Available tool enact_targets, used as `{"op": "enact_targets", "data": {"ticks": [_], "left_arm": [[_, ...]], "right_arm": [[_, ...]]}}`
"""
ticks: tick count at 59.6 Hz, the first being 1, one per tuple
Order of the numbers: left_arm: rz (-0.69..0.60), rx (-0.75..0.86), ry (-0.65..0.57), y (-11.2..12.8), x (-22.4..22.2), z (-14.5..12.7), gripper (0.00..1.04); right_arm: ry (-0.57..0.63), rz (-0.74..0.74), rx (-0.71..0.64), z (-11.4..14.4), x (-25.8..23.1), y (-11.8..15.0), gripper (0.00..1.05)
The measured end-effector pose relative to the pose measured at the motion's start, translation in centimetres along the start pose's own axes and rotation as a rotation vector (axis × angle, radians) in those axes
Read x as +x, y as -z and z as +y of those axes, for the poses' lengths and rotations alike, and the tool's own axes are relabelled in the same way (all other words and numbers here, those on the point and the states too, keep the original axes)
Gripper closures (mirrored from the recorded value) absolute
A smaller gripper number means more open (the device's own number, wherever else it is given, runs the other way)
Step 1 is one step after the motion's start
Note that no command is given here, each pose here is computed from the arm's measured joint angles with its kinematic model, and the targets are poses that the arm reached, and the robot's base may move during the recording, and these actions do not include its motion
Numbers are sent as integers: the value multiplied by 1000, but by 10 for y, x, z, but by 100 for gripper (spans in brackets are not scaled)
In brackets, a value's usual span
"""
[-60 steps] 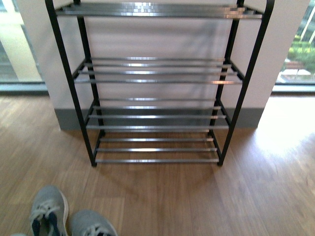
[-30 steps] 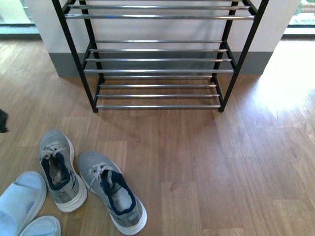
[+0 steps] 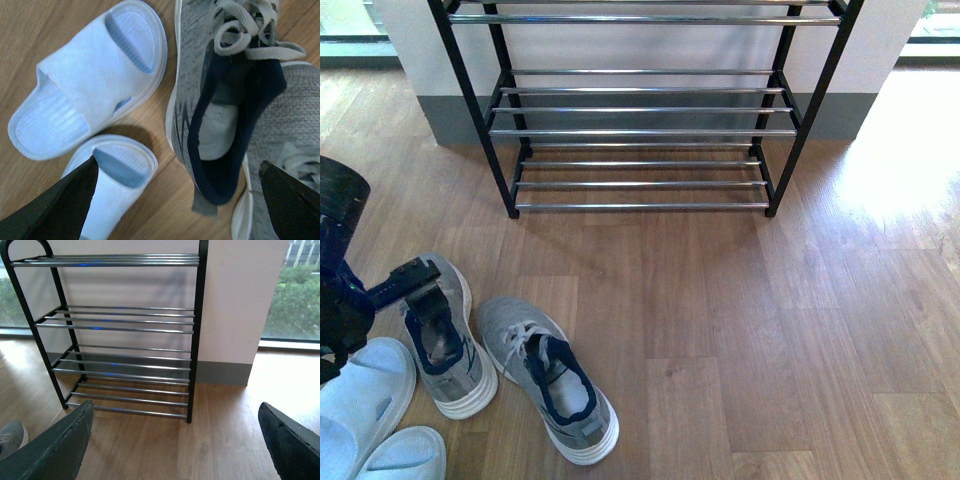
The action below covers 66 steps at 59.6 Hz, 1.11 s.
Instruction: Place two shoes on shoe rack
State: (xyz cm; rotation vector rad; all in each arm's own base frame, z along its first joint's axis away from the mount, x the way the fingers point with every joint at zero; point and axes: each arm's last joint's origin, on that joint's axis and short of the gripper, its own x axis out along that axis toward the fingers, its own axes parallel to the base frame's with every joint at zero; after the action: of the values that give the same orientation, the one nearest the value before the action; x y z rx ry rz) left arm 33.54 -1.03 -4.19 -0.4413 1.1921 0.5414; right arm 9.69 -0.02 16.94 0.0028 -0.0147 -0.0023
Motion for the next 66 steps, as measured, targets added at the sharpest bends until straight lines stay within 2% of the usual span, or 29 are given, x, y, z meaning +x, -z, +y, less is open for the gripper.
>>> {"op": "enact_targets", "data": {"ticks": [28, 52, 54, 66], "left_arm": [[18, 107, -94, -19, 57, -17, 9], [-19, 238, -94, -26, 105, -26, 9], [-22, 243, -98, -26, 107, -26, 12], [-49, 283, -78, -24, 111, -30, 44]], "right_arm": [[0, 0, 0, 0, 0, 0, 9], [0, 0, 0, 0, 0, 0, 9], [0, 0, 0, 0, 0, 0, 9], [0, 0, 0, 0, 0, 0, 9]]}}
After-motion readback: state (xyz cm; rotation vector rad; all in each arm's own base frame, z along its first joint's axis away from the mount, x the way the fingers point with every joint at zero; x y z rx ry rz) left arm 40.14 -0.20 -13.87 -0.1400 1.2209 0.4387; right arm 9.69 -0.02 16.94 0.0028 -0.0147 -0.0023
